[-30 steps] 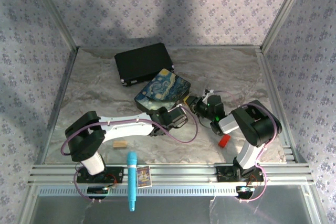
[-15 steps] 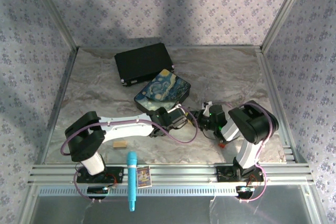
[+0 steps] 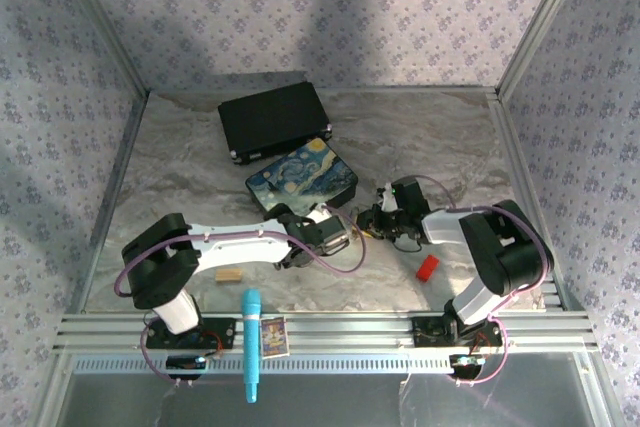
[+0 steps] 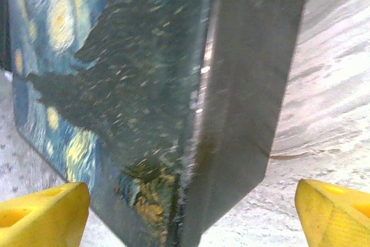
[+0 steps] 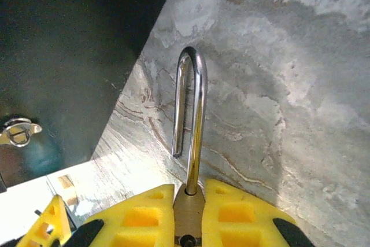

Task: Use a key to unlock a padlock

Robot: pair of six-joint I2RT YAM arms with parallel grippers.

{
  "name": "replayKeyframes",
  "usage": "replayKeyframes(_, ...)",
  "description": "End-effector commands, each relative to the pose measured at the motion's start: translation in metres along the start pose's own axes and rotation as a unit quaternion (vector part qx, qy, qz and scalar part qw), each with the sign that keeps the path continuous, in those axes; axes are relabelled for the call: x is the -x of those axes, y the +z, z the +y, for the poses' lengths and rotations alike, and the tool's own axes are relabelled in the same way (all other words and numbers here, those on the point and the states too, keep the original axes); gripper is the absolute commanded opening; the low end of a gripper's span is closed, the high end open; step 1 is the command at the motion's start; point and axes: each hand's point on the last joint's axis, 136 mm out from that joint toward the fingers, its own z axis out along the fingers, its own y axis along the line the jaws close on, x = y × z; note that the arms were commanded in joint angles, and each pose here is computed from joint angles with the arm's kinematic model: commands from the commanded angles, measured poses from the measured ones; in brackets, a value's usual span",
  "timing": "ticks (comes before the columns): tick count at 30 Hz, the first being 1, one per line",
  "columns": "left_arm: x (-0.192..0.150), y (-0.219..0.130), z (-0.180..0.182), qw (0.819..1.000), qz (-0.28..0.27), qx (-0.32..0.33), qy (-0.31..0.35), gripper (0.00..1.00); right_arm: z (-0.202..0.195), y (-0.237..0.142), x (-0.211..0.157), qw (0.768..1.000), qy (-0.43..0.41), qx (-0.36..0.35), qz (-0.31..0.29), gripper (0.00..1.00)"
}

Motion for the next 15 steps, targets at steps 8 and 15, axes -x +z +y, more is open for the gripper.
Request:
replayKeyframes(8, -0.032, 0.012, 0.045, 0.985, 0.044, 0.072, -0.152, 0.94, -0.080, -0.038, -0.066, 0.964, -0.002, -0.218, 0.152, 0.28)
replayKeyframes(15, -0.058, 0.022, 0.060, 0.971, 0.064, 0.058, -0.221, 0.94, -0.076, -0.048, -0.057, 0.960, -0.022, -0.241, 0.144, 0.38)
